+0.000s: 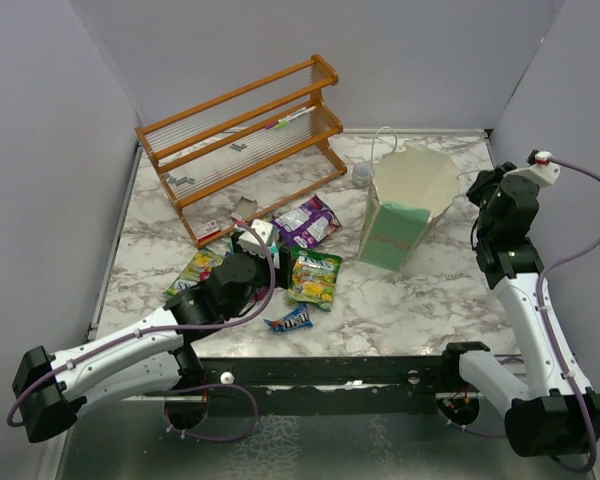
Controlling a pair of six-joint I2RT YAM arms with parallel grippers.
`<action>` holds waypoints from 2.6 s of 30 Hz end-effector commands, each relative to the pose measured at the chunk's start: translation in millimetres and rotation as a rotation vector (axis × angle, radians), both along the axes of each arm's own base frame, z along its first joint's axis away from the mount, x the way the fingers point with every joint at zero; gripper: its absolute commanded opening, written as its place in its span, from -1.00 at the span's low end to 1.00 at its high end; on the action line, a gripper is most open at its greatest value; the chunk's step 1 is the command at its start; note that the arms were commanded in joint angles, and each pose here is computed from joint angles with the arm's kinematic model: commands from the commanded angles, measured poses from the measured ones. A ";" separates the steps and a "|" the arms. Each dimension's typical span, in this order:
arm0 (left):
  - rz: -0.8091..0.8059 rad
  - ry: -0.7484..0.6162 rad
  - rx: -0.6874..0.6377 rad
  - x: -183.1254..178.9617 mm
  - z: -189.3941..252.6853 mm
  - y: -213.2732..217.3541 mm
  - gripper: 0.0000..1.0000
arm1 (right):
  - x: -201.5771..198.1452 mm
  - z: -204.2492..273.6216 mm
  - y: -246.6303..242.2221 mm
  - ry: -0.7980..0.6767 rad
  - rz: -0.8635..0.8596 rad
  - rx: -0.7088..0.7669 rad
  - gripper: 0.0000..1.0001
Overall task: Take the snacks out of the paper bag
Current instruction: Adjust the paper bag at the center of the board.
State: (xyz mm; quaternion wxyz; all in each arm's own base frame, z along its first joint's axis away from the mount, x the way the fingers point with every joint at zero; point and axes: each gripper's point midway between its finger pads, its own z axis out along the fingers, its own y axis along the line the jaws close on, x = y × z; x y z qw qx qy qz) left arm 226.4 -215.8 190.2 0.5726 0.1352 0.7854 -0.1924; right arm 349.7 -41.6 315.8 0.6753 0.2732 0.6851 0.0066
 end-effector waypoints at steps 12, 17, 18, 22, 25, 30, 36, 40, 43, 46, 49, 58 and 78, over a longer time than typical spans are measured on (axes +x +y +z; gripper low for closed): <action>0.175 -0.244 -0.021 41.4 119.2 36.5 0.98 | -35.0 60.0 -4.4 -0.113 -0.002 -0.049 0.90; 0.243 -0.356 -0.095 61.3 196.1 61.1 0.98 | -40.9 102.9 28.2 -0.151 0.204 -0.134 0.99; 0.252 -0.390 -0.115 61.2 212.6 65.7 0.98 | -42.6 109.9 34.6 -0.163 0.240 -0.154 0.99; 0.255 -0.482 -0.141 56.7 260.1 74.3 0.98 | -47.6 118.9 36.8 -0.175 0.226 -0.168 0.99; 0.196 -0.496 -0.161 52.9 265.1 64.6 0.98 | -42.3 110.8 41.1 -0.177 0.245 -0.175 0.99; 0.143 -0.469 -0.169 54.5 249.4 50.7 0.98 | -35.6 118.5 92.5 -0.245 0.528 -0.187 0.99; 0.146 -0.463 -0.182 51.5 241.7 53.2 0.98 | -31.0 129.5 119.8 -0.266 0.668 -0.096 0.94; 0.158 -0.476 -0.181 47.9 244.7 59.2 0.98 | -17.6 118.5 90.2 -0.232 0.486 -0.057 0.94; 0.163 -0.483 -0.181 45.7 245.6 62.3 0.98 | -3.1 86.6 65.2 -0.152 0.338 -0.034 0.95; 0.165 -0.481 -0.178 45.5 244.4 63.1 0.98 | 8.6 56.2 55.2 -0.096 0.279 -0.038 0.96; 0.160 -0.482 -0.179 45.6 244.7 62.1 0.98 | 18.7 34.1 47.8 -0.040 0.238 -0.055 0.98; 0.144 -0.467 -0.186 47.6 239.6 56.0 0.98 | 47.5 -2.3 56.6 0.078 0.317 -0.164 0.99; 0.108 -0.450 -0.210 42.3 233.6 51.3 0.98 | 77.5 34.0 98.4 0.250 0.591 -0.198 0.99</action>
